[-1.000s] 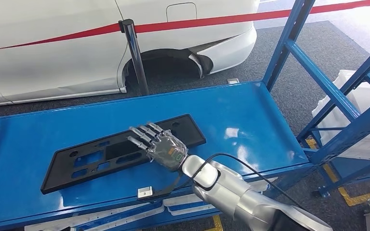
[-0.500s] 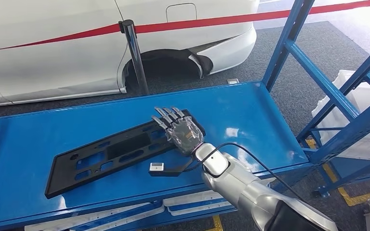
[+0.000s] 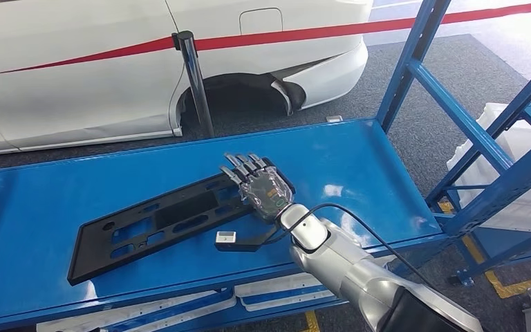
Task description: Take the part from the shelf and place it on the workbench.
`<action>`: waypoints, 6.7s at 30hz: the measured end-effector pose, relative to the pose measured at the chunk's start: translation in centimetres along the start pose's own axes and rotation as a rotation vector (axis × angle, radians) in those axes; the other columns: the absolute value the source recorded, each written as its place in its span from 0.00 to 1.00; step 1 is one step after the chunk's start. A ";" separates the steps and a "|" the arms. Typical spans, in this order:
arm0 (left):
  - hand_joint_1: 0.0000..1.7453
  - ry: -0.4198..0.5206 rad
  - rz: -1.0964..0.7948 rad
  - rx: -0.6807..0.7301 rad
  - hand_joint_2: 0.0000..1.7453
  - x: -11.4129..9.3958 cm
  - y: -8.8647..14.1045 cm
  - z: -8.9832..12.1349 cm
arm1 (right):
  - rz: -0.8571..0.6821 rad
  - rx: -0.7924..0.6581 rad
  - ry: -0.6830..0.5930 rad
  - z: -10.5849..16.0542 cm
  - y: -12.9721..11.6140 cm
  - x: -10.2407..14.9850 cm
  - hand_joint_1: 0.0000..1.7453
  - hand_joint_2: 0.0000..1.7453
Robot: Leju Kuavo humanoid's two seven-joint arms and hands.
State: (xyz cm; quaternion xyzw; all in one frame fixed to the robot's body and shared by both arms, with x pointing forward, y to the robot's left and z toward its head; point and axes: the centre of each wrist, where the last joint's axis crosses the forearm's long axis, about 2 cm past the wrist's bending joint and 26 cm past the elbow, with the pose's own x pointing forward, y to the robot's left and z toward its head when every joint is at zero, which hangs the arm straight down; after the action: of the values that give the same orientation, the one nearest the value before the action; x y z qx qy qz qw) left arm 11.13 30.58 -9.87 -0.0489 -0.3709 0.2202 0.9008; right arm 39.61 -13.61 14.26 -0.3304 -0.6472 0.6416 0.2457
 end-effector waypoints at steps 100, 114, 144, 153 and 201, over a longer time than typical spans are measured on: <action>0.00 -0.057 0.091 -0.041 0.00 -2.2 0.2 1.4 | -1.836 -0.927 -0.691 5.0 -9.2 0.5 1.00 1.00; 0.00 -0.062 0.093 -0.056 0.00 -2.0 0.0 1.2 | -1.868 -0.919 -0.676 4.9 -8.5 0.4 1.00 1.00; 0.00 -0.087 0.065 -0.055 0.00 -1.6 0.0 0.9 | -1.812 -0.948 -0.607 5.1 -7.8 -0.1 1.00 1.00; 0.00 -0.075 0.065 -0.043 0.00 -2.2 0.2 1.3 | -1.774 -0.943 -0.586 5.0 -7.8 -0.1 1.00 1.00; 0.00 -0.021 0.027 -0.009 0.00 -3.2 0.0 1.9 | -1.796 -0.930 -0.581 5.7 -7.4 0.5 1.00 1.00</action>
State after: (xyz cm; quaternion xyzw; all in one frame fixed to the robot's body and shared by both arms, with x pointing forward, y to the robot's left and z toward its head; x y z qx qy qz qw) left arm 7.77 29.09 -10.60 -0.0555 -0.3806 0.2314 0.8936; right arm 34.24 -16.71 21.19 0.3753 -0.8710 -0.0333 0.3152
